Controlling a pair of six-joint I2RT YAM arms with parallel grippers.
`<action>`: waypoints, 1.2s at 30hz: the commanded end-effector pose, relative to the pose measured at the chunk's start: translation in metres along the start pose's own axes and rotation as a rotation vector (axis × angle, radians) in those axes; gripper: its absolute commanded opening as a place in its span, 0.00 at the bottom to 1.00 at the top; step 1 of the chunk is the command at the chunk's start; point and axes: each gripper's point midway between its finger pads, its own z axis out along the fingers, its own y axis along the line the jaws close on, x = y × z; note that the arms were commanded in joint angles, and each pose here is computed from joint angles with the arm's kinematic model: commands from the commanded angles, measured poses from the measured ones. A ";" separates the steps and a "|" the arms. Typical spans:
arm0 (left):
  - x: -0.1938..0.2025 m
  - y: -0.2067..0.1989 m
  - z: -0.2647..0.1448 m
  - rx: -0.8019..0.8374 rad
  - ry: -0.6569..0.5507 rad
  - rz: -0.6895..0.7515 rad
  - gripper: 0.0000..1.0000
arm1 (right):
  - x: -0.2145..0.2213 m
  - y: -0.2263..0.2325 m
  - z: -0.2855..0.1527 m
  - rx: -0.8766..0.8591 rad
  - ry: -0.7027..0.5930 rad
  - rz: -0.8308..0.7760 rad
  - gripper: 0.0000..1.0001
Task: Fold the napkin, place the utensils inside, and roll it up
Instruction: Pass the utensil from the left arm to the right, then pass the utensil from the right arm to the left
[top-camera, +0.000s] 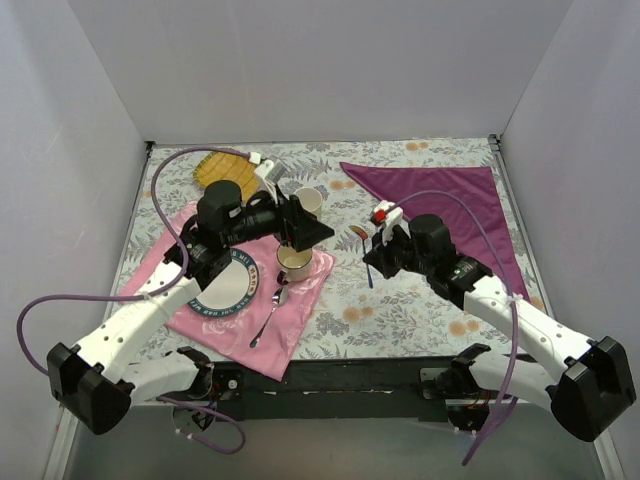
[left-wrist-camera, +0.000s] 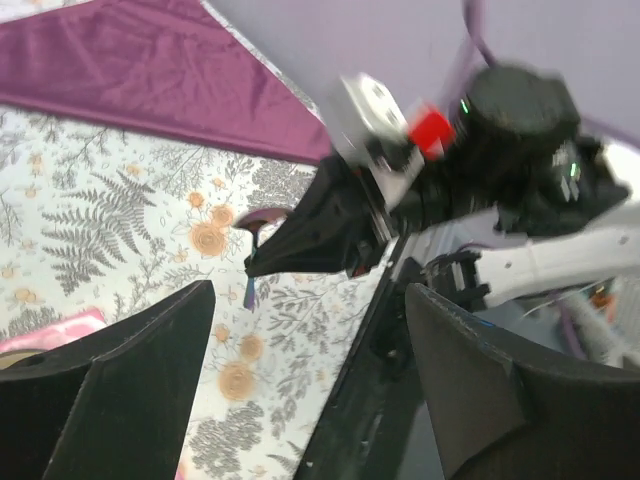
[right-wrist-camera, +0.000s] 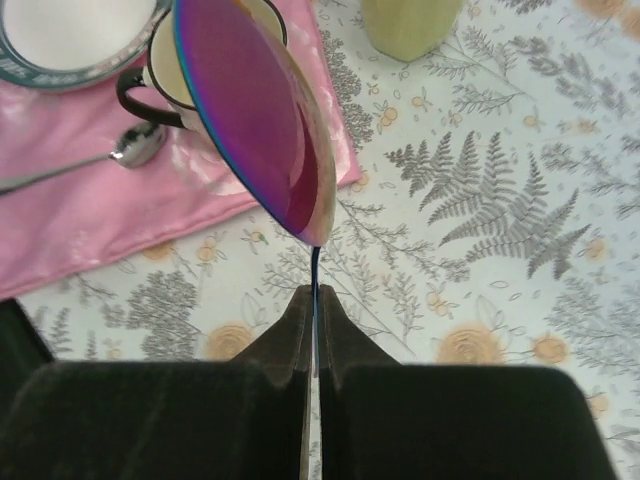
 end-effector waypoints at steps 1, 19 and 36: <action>0.023 -0.002 0.010 0.006 -0.051 0.402 0.77 | -0.015 0.024 -0.009 -0.163 0.081 0.353 0.01; 0.048 0.003 0.040 0.090 0.084 0.464 0.71 | -0.028 0.085 -0.041 -0.519 0.114 0.425 0.01; 0.042 -0.011 0.057 0.137 0.119 0.283 0.00 | -0.031 0.069 -0.046 -0.369 0.085 0.398 0.19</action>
